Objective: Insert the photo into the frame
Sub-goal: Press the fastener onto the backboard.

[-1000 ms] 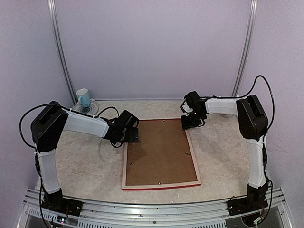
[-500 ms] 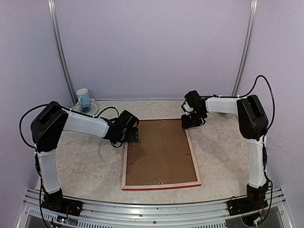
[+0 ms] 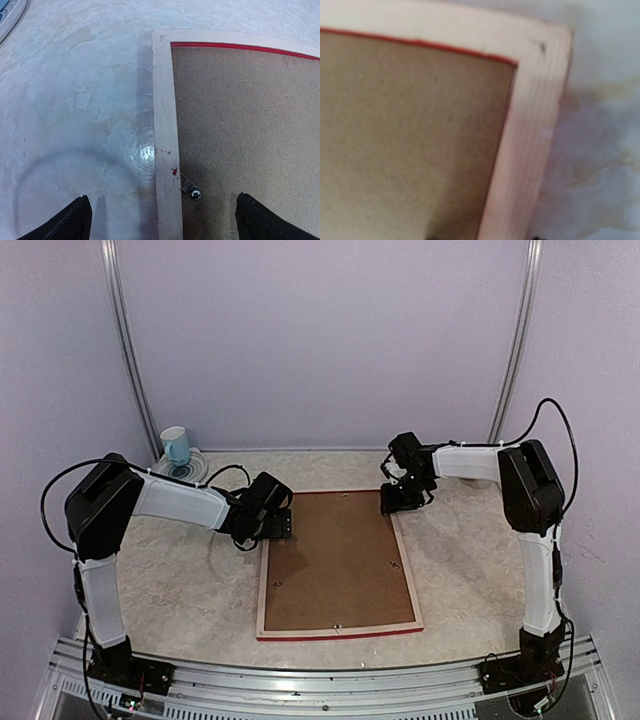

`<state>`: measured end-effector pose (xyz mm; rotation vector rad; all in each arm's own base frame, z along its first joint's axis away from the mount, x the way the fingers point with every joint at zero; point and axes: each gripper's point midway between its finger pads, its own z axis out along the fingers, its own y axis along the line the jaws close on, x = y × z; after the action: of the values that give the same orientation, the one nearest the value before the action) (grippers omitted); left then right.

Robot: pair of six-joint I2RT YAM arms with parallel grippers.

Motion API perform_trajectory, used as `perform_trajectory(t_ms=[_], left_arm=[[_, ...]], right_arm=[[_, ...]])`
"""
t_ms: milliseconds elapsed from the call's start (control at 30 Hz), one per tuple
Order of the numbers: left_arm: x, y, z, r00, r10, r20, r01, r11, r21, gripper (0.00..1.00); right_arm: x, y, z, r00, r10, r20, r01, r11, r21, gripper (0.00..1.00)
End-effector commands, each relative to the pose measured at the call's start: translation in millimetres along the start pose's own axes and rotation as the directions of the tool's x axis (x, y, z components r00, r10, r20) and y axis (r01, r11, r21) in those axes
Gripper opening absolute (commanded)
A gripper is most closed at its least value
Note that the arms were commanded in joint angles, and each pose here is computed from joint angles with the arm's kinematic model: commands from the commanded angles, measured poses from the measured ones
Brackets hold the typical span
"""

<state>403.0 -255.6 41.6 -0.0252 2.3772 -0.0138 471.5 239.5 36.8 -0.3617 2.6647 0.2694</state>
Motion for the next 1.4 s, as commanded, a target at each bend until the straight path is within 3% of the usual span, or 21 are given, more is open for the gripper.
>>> perform_trajectory(t_ms=[0, 367, 967, 1067, 1233, 1367], left_arm=[[-5.0, -4.7, -4.1, 1.000, -0.010, 0.020, 0.009, 1.000, 0.013, 0.99], [-5.1, -3.4, -4.2, 1.000, -0.006, 0.021, 0.006, 1.000, 0.006, 0.99], [-14.8, -2.9, -9.3, 0.999, -0.012, 0.039, 0.012, 1.000, 0.001, 0.99], [-17.1, -0.1, -12.2, 0.999, -0.012, 0.046, 0.012, 1.000, -0.010, 0.99], [-22.2, 0.7, -25.1, 0.998, -0.019, 0.061, 0.019, 1.000, 0.003, 0.99], [-24.0, 2.8, -38.4, 0.998, -0.020, 0.066, 0.020, 1.000, 0.005, 0.99]], right_arm=[[16.5, -4.8, 10.1, 0.999, 0.001, -0.047, 0.000, 1.000, 0.012, 0.43], [18.4, -8.7, 11.0, 0.999, -0.007, -0.048, 0.008, 1.000, 0.029, 0.30], [7.7, -9.3, 1.1, 1.000, -0.010, -0.002, 0.010, 1.000, 0.012, 0.22], [0.1, -8.2, -3.9, 1.000, -0.008, 0.018, 0.008, 1.000, -0.004, 0.28], [-19.0, -6.5, -24.8, 0.996, -0.015, 0.085, 0.015, 1.000, -0.003, 0.64], [-28.0, -7.5, -43.4, 0.991, -0.019, 0.129, 0.018, 1.000, 0.007, 0.78]])
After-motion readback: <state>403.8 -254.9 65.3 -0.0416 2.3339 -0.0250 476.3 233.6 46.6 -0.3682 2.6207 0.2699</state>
